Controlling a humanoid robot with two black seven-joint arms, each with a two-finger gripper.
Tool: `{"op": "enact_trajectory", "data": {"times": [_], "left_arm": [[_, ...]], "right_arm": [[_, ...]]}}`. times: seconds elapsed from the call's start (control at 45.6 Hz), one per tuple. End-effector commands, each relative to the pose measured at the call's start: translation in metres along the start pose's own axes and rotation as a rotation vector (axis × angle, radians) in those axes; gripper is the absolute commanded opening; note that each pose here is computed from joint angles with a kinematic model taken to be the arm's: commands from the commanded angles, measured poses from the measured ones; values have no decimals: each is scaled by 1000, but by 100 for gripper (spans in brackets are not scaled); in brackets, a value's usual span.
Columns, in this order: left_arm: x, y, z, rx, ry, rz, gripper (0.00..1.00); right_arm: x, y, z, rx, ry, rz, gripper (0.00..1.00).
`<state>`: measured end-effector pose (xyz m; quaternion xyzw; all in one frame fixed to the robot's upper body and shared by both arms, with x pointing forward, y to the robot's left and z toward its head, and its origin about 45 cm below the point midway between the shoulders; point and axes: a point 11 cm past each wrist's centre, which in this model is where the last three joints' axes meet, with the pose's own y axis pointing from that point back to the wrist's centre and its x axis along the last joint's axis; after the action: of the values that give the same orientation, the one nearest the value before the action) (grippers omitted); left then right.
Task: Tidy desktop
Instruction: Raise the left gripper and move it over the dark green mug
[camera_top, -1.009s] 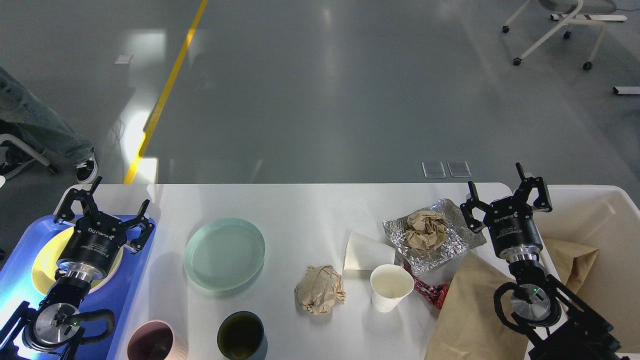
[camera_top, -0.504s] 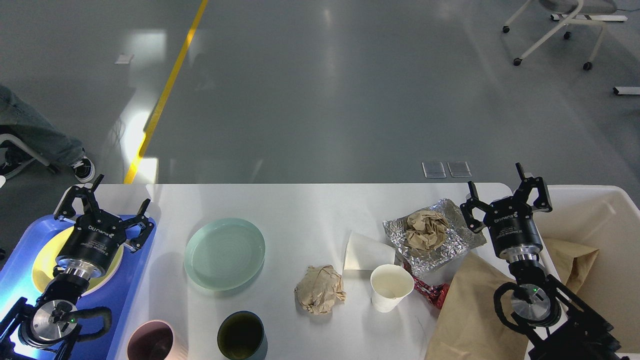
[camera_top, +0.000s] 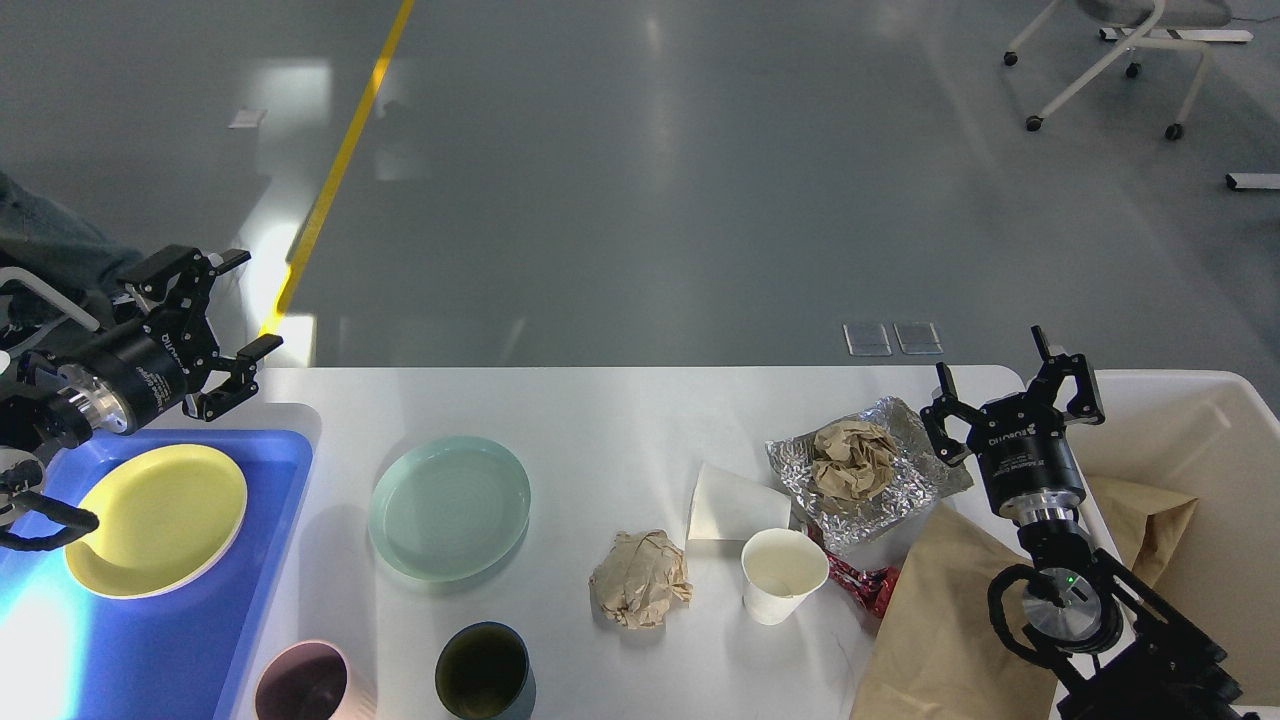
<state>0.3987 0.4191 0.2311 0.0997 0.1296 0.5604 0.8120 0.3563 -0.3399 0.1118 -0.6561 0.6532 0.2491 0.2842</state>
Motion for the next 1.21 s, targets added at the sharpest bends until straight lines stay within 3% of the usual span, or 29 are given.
{"op": "enact_trajectory", "data": {"times": [0.0, 0.241, 0.439, 0.548, 0.702, 0.79, 0.965, 1.184], "left_arm": [[-3, -11, 31, 121, -222, -50, 97], [-27, -31, 93, 399, -740, -130, 97], [-46, -41, 97, 580, -984, -184, 97], [-42, -23, 100, 704, -1074, -193, 97], [-74, -17, 127, 702, -1148, -254, 97], [-83, -17, 130, 761, -1200, -284, 97], [-109, -1, 171, 854, -1298, -322, 97], [-171, 31, 169, 850, -1335, -466, 97]], "right_arm": [[0, 0, 0, 0, 0, 0, 100], [0, 0, 0, -1, 0, 0, 100], [0, 0, 0, -1, 0, 0, 100], [0, 0, 0, 0, 0, 0, 100], [0, 0, 0, -1, 0, 0, 100], [0, 0, 0, -1, 0, 0, 100], [0, 0, 0, -1, 0, 0, 100], [0, 0, 0, -1, 0, 0, 100]]}}
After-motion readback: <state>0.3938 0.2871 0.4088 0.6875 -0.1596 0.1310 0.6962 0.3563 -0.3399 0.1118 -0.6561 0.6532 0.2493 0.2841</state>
